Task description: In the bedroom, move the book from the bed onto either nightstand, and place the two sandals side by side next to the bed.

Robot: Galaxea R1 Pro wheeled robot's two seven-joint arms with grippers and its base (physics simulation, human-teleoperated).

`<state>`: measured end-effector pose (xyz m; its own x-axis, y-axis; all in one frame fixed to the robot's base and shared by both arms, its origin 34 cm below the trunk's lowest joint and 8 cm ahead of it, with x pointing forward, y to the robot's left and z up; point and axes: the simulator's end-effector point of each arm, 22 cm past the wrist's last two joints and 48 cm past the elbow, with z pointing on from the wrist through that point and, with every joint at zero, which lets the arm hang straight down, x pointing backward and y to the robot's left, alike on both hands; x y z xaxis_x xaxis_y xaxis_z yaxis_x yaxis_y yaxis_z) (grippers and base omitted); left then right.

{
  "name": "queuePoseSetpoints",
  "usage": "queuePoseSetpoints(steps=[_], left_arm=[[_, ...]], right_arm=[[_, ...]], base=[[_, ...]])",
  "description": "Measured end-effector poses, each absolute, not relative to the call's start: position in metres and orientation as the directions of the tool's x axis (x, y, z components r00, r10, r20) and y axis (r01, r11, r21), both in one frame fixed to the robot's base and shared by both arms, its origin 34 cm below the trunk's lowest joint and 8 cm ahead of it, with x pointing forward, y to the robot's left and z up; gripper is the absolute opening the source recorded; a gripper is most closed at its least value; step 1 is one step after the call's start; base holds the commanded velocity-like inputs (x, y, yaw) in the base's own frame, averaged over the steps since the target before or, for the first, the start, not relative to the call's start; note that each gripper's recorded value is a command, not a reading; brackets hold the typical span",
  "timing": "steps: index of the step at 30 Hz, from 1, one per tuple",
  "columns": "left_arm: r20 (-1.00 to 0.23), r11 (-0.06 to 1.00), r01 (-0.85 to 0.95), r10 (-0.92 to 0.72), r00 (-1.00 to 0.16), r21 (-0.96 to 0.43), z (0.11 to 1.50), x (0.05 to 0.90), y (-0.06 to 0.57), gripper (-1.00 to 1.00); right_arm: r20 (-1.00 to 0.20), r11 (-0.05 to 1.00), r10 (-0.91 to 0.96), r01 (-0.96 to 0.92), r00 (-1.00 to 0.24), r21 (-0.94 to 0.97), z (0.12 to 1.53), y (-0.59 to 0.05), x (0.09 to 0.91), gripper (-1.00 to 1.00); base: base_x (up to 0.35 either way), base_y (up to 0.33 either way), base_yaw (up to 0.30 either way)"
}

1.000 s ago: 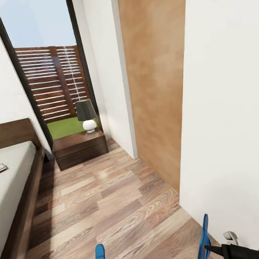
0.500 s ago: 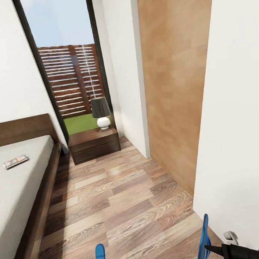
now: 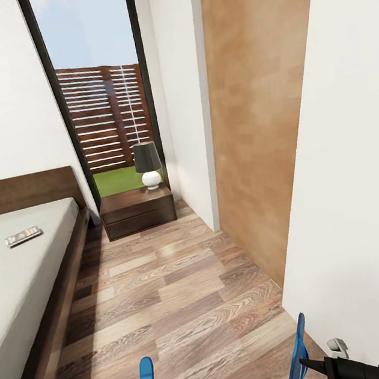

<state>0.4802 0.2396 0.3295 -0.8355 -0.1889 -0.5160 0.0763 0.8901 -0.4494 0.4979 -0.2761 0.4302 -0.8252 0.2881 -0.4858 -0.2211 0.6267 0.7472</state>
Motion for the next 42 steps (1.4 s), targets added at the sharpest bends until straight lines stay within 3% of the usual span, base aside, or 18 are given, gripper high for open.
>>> queuePoseSetpoints(steps=[9, 21, 30, 42], left_arm=[[-0.516, 0.89, 0.077, -0.189, -0.835, -0.45, 0.3297, 0.4802, 0.2393, -1.0], [-0.516, 0.89, 0.077, -0.188, -0.835, -0.449, 0.3298, 0.4801, 0.24, -1.0], [-0.515, 0.89, 0.077, -0.188, -0.836, -0.449, 0.3292, 0.4796, 0.2394, -1.0], [-0.515, 0.89, 0.077, -0.187, -0.837, -0.448, 0.329, 0.4795, 0.2398, -1.0]], right_arm=[[-0.486, 0.627, 0.288, -0.221, -0.825, 0.747, 0.4304, -0.2762, 0.4978, -1.0], [-0.486, 0.627, 0.287, -0.222, -0.825, 0.747, 0.4305, -0.2761, 0.4977, -1.0], [-0.485, 0.627, 0.286, -0.221, -0.826, 0.747, 0.4299, -0.276, 0.4973, -1.0], [-0.484, 0.626, 0.286, -0.22, -0.827, 0.748, 0.4298, -0.2759, 0.4971, -1.0]], base=[[0.08, 0.0, 0.0], [0.316, 0.0, 0.005], [0.325, 0.0, 0.204], [0.301, 0.0, 0.039]])
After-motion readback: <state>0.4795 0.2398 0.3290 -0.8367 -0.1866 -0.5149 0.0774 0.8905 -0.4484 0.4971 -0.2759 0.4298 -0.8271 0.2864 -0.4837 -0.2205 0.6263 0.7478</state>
